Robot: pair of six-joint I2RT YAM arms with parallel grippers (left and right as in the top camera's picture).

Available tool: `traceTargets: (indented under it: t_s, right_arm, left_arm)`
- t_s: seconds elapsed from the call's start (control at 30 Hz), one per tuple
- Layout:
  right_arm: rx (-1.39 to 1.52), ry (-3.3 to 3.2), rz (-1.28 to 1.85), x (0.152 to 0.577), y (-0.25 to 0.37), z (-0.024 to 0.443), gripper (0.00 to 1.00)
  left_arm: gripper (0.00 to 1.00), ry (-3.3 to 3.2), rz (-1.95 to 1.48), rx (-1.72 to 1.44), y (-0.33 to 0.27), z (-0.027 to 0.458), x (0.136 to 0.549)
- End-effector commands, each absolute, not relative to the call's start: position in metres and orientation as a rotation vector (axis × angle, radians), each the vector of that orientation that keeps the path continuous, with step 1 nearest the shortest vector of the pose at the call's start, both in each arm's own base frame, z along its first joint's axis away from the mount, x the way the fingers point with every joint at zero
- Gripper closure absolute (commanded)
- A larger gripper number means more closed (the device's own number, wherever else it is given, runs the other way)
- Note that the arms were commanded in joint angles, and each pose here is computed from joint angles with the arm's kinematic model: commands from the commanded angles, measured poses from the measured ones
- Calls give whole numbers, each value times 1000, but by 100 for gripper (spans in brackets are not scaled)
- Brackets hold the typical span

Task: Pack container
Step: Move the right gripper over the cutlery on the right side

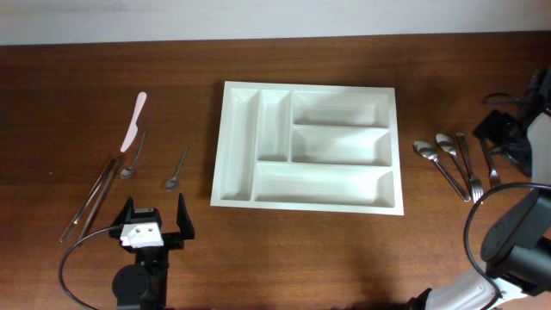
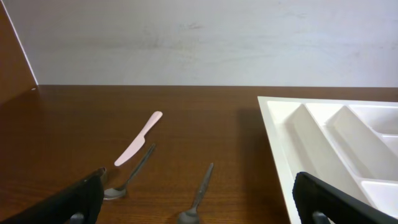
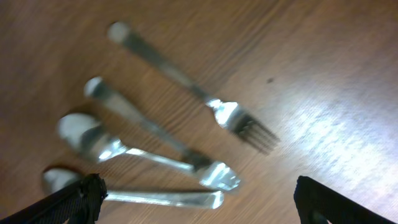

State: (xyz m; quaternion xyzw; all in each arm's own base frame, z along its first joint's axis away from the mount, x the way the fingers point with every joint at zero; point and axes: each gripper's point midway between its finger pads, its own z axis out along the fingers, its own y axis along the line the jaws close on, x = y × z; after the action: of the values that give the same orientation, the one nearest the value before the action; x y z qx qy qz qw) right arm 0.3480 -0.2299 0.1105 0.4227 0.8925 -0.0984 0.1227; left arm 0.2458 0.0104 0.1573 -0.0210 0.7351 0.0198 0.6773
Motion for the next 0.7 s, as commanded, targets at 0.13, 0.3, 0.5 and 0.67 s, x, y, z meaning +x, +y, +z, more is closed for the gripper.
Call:
traceTargets:
  t_s: [0.13, 0.3, 0.5, 0.67]
  right_arm:
    - [796, 2780, -236, 354, -247, 90, 1]
    - [243, 2766, 142, 385, -198, 93, 1]
    - [252, 2823, 38, 372, -212, 89, 1]
    - [217, 2868, 73, 362, -204, 86, 1]
  left_arm:
    - [1, 1648, 30, -38, 8, 157, 246]
    - [1, 1648, 30, -38, 8, 157, 246]
    - [1, 1648, 30, -38, 8, 157, 246]
    - [1, 1648, 30, -38, 7, 157, 246]
